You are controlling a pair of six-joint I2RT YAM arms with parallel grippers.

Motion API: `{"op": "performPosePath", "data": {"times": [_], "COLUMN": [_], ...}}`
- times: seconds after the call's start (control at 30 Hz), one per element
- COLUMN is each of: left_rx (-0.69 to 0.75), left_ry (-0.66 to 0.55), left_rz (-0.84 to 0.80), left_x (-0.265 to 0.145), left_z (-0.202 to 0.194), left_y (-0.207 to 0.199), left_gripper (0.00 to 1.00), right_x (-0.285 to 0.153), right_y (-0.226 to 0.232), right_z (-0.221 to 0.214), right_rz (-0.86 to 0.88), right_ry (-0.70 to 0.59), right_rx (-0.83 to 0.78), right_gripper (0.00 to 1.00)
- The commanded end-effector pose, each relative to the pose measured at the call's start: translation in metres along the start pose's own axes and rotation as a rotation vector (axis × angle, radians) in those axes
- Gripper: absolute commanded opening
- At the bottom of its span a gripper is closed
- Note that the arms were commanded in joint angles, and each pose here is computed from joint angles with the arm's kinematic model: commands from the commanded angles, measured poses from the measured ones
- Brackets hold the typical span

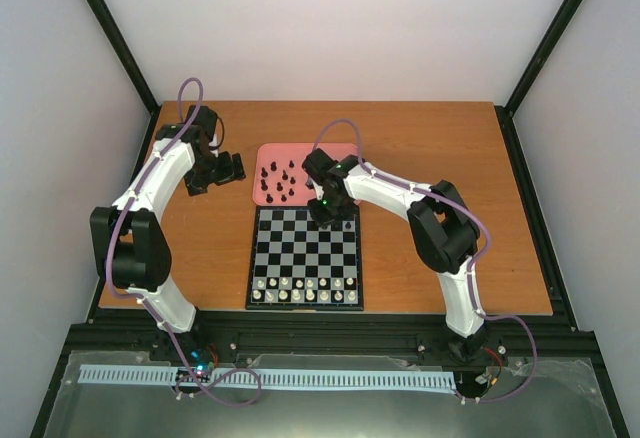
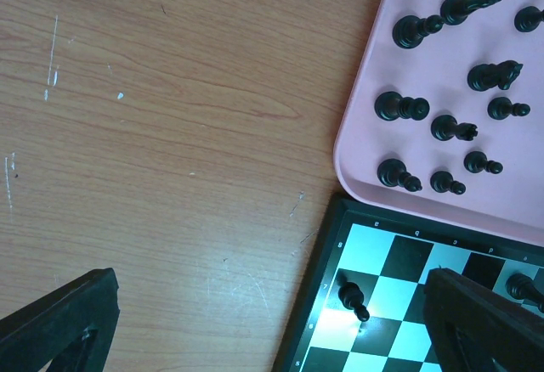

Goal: Set up the chess pieces on the board
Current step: Place the chess piece on the chessboard.

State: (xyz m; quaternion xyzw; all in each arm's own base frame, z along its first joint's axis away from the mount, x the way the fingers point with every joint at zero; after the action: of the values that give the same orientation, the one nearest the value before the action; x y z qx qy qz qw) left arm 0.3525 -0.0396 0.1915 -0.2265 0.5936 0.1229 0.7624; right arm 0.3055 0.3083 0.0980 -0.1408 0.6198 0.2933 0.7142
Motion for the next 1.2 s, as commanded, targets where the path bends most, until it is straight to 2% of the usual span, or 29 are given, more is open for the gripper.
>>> {"op": "performPosePath", "data": {"times": [0.0,0.5,1.0,1.17], "left_rx": [-0.005,-0.005,-0.004,-0.006], "left_ry": [-0.018,-0.016,-0.016,-0.016], "left_rz": [-0.014,-0.018,-0.021,-0.027], "left_x": [-0.007,-0.006,-0.007,-0.008], "left_z": [0.001,0.001,0.0,0.0], "left_y": [-0.002,-0.003,-0.003,-0.003], "left_gripper": [1.0,1.0,1.0,1.0], "right_x": [0.002,0.004,-0.002,-0.02], "right_y": [-0.003,-0.003,-0.003,0.002], "right_z": [0.006,0.008,0.014,0.014], "right_rz": [-0.012,-0.014,-0.022,-0.002], "right_ry": [-0.01,-0.012,-0.024,-0.059], "right_rx": [-0.002,-0.004,-0.009,-0.017], "right_gripper": [0.09,0.16,0.17,0.31]}}
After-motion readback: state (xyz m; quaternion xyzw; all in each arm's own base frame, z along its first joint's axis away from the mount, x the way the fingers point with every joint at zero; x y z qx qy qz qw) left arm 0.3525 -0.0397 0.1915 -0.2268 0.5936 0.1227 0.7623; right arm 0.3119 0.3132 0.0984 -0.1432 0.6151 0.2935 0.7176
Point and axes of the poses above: each gripper's point midway between its finger pads, its own x axis out along the fingers, its own y axis along the line the jaws close on, z = x × y, the point moved 5 cm from there along -x, back along the fingers, and after that the axes turned 10 degrees about -x, right-handed, at the moved point
